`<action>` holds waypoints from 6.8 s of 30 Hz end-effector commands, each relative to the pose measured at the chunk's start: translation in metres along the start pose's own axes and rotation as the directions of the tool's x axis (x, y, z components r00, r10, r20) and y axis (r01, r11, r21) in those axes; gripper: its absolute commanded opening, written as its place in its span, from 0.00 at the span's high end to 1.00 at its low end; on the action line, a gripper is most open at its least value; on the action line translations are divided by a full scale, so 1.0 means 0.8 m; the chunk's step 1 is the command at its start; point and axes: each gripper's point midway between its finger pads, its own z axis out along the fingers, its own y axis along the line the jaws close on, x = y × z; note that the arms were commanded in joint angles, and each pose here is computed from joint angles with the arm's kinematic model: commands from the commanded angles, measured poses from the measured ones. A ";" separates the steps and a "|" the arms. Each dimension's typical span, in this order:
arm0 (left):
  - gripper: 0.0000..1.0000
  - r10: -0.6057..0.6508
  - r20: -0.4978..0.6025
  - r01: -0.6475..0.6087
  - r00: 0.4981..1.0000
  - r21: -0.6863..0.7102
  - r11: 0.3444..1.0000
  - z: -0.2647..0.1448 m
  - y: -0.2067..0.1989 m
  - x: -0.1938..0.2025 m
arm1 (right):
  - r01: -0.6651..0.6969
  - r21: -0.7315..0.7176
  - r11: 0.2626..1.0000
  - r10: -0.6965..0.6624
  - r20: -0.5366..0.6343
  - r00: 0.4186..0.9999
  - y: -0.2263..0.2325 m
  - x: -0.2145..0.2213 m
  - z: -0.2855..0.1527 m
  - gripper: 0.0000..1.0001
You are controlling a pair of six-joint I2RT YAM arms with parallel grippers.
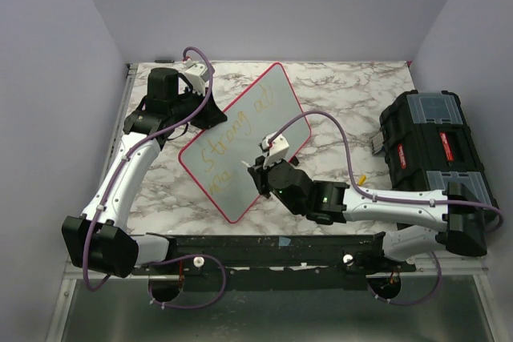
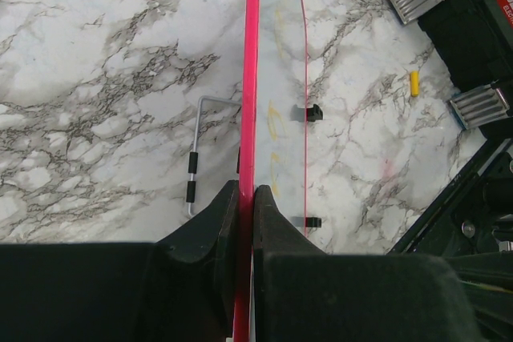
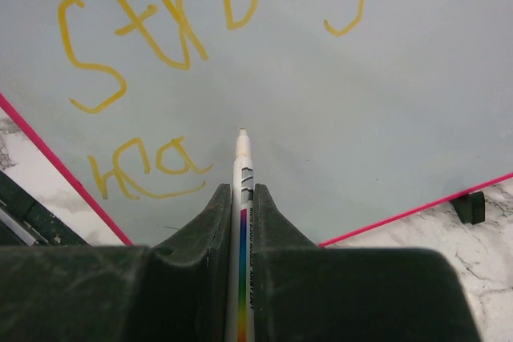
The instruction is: Write a sentence on the whiteboard
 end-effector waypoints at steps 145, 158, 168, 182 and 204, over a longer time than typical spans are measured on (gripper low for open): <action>1.00 0.066 0.015 -0.065 0.998 -0.041 0.997 -0.007 0.000 -0.008 | 0.071 -0.162 0.984 -0.077 -0.037 0.996 0.015 0.032 0.037 0.99; 1.00 0.067 0.014 -0.066 0.998 -0.049 0.997 -0.007 0.002 -0.007 | 0.084 -0.111 0.990 -0.086 -0.021 0.996 0.009 0.020 0.042 0.99; 1.00 0.069 0.015 -0.068 0.998 -0.050 0.996 -0.008 0.002 -0.008 | 0.080 -0.026 0.996 -0.080 0.002 0.997 -0.007 0.004 0.042 0.99; 1.00 0.070 0.016 -0.069 0.997 -0.053 0.996 -0.009 0.002 -0.008 | 0.023 -0.074 0.997 -0.019 0.056 0.998 -0.010 -0.025 0.008 0.99; 1.00 0.071 0.019 -0.070 0.997 -0.056 0.996 -0.010 0.002 -0.009 | 0.042 -0.085 0.995 -0.043 -0.012 0.999 -0.002 0.014 0.032 0.99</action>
